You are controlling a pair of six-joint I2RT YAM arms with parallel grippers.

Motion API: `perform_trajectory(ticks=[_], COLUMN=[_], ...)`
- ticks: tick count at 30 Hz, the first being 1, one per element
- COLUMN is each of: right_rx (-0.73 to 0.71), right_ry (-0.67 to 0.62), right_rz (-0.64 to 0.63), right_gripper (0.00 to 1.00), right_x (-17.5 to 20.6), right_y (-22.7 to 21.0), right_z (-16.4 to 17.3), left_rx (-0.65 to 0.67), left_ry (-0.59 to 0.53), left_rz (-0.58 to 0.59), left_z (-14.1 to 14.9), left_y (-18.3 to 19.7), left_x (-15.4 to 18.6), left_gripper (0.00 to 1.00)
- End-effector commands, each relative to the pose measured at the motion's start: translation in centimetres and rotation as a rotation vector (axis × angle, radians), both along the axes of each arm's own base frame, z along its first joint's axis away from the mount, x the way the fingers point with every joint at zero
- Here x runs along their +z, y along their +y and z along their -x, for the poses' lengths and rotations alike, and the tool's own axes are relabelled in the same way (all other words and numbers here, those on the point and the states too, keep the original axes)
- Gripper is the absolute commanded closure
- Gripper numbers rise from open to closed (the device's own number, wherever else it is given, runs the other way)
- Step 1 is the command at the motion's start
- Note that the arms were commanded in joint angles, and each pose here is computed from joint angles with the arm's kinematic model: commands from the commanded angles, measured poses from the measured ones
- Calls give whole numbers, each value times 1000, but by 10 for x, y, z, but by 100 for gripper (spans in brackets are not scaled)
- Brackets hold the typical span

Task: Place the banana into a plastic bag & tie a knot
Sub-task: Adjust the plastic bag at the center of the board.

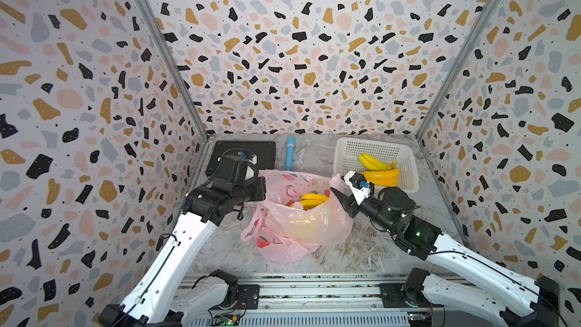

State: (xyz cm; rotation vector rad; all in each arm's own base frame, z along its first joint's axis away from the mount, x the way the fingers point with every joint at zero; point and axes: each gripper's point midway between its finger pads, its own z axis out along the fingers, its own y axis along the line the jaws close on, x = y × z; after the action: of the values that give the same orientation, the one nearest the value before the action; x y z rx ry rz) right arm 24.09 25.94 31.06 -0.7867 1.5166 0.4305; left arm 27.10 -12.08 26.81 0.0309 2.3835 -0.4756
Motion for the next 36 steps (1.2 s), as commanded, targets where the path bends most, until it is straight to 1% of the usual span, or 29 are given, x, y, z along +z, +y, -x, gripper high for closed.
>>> perform_trajectory(ticks=[1, 3, 5, 8, 10, 14, 16, 18, 21, 22, 23, 26, 33, 36], right_rx=[-57, -60, -49, -24, -7, 31, 52, 67, 70, 65, 51, -25, -117, -143], right_ry=[-17, -18, -18, -9, 2, 11, 14, 18, 10, 3, -1, -37, -93, -119], right_rz=[28, 33, 32, 37, 41, 42, 41, 40, 28, 22, 15, -15, -47, -49], right_gripper=[41, 37, 36, 36, 38, 49, 57, 69, 93, 98, 100, 100, 100, 100], right_x=[9, 9, 12, 14, 15, 19, 22, 27, 41, 48, 56, 85, 151, 168], right_y=[-8, -8, -7, -2, 2, 8, 12, 14, 15, 15, 13, 5, -5, -10], right_z=[-8, -9, -9, -9, -10, -9, -8, -7, -7, -8, -10, -19, -33, -37], left_rx=[-14, -13, -14, -18, -17, -19, -20, -21, -26, -29, -30, -39, -64, -80], left_ry=[-48, -47, -47, -48, -48, -48, -50, -54, -73, -86, -99, -161, -362, -397], left_rz=[21, 21, 23, 24, 21, 20, 22, 24, 34, 39, 46, 68, 137, 147], left_z=[-6, -6, -6, -5, -5, -4, -4, -5, -6, -7, -9, -16, -40, -47], left_y=[-3, -3, -3, -4, -3, -2, -3, -3, -4, -5, -6, -10, -22, -27], left_x=[13, 13, 13, 13, 13, 13, 14, 16, 27, 33, 40, 70, 161, 180], left_gripper=[100, 100, 100, 100, 100, 100, 100, 100, 100, 100, 100, 100, 100, 100])
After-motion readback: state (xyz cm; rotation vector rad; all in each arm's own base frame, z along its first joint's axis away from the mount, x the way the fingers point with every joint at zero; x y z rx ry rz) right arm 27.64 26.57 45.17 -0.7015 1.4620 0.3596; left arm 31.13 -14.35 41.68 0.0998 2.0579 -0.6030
